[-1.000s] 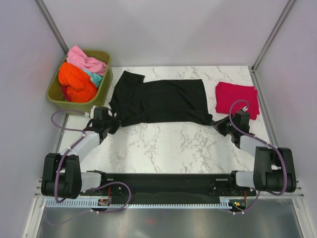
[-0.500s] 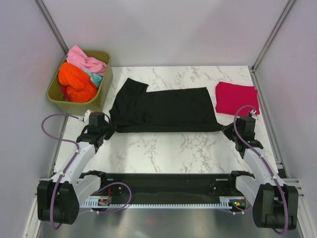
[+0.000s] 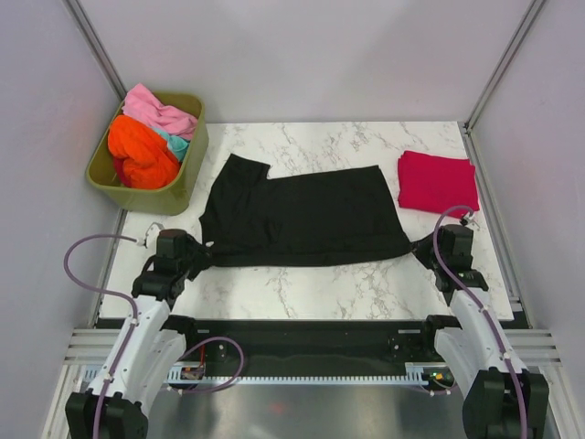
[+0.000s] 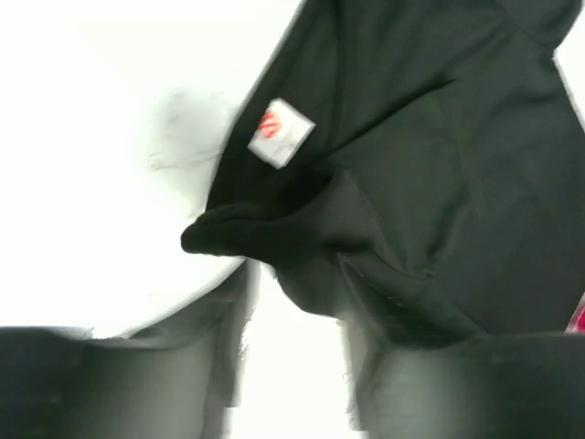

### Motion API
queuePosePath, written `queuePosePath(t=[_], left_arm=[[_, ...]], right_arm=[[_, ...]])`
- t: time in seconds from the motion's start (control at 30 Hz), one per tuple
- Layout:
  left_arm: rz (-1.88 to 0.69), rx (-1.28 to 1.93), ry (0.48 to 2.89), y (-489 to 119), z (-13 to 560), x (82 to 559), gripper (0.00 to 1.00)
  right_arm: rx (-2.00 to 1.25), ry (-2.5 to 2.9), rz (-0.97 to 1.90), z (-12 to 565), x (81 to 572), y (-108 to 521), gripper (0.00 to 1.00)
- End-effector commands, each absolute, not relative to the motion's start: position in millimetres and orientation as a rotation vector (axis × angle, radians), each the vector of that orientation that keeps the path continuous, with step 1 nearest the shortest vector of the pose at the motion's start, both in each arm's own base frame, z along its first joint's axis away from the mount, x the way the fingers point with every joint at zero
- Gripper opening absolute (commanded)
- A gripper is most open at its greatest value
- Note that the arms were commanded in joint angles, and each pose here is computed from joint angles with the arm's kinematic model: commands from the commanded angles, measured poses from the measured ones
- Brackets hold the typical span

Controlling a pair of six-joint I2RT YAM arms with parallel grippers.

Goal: Fold and stack the t-shirts
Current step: Flatten the tshirt out

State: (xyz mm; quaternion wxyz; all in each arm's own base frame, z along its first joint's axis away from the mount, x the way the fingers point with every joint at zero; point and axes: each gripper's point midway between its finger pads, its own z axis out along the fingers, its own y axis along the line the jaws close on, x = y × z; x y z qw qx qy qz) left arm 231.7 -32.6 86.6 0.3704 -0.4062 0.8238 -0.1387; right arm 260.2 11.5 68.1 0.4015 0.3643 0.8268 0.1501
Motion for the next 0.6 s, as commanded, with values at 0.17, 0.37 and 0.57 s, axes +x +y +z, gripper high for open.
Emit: queuePosePath(t=[0.17,0.37,0.57], left_arm=[[-0.255,-1.112,2.063,-13,99,209,1.00],[-0.267,-0.974,2.023,-13,146,225,1.00],[-0.348,-0.813,2.039,-32,173,269,0.99]], right_arm=[[0.886,2.011,0.312,96,255,-1,0.49],[0.810,1.968,0.341,135,275,1,0.57],[0.699,2.022,0.423,160,320,23,0.52]])
